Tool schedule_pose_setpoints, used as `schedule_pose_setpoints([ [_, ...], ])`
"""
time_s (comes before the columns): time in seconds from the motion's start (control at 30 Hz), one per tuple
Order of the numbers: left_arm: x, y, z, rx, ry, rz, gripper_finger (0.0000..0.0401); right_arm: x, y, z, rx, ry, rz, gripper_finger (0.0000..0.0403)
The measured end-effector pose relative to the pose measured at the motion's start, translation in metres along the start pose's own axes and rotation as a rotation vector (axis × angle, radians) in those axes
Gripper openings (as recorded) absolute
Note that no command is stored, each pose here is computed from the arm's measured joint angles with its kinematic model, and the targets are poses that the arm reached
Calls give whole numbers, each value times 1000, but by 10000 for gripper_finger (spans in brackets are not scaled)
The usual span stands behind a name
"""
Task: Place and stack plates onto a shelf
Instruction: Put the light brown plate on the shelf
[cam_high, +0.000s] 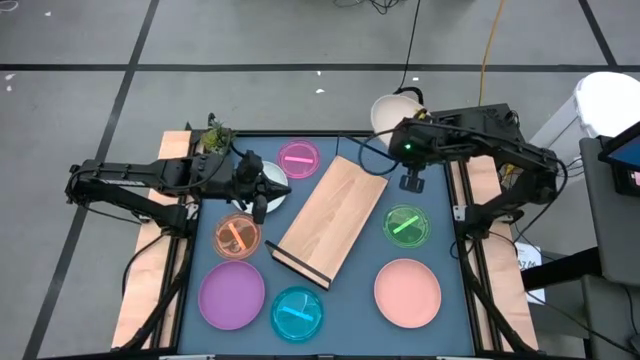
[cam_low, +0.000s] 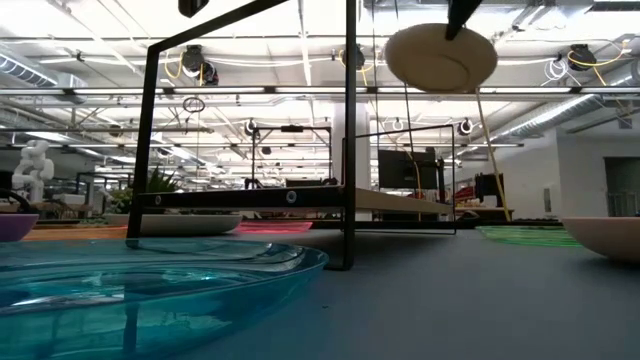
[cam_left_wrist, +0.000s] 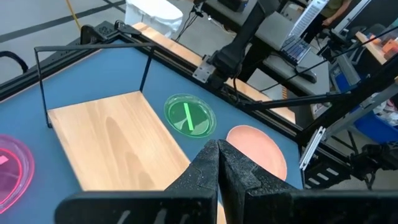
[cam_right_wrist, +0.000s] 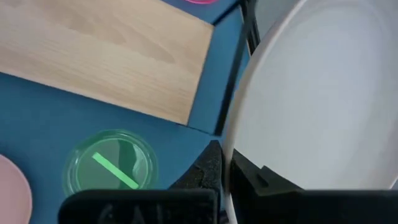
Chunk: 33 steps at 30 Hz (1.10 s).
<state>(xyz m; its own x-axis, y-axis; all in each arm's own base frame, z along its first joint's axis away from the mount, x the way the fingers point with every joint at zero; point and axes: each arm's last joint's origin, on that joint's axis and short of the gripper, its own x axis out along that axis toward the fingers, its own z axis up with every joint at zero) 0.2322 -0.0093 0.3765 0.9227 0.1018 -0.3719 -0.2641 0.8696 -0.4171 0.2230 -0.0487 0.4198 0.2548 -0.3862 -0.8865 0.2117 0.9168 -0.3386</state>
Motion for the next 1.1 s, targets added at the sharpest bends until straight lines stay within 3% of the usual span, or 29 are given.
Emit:
schedule_pose_setpoints([
  [0.47,0,0,0,19,4,2,3,-1,48,38,-156,-93,61,0],
  [0.73,0,0,0,18,4,3,3,-3,77,56,-363,-239,77,0],
  [1.1,0,0,0,1,4,3,3,23,102,75,-486,-223,186,0],
])
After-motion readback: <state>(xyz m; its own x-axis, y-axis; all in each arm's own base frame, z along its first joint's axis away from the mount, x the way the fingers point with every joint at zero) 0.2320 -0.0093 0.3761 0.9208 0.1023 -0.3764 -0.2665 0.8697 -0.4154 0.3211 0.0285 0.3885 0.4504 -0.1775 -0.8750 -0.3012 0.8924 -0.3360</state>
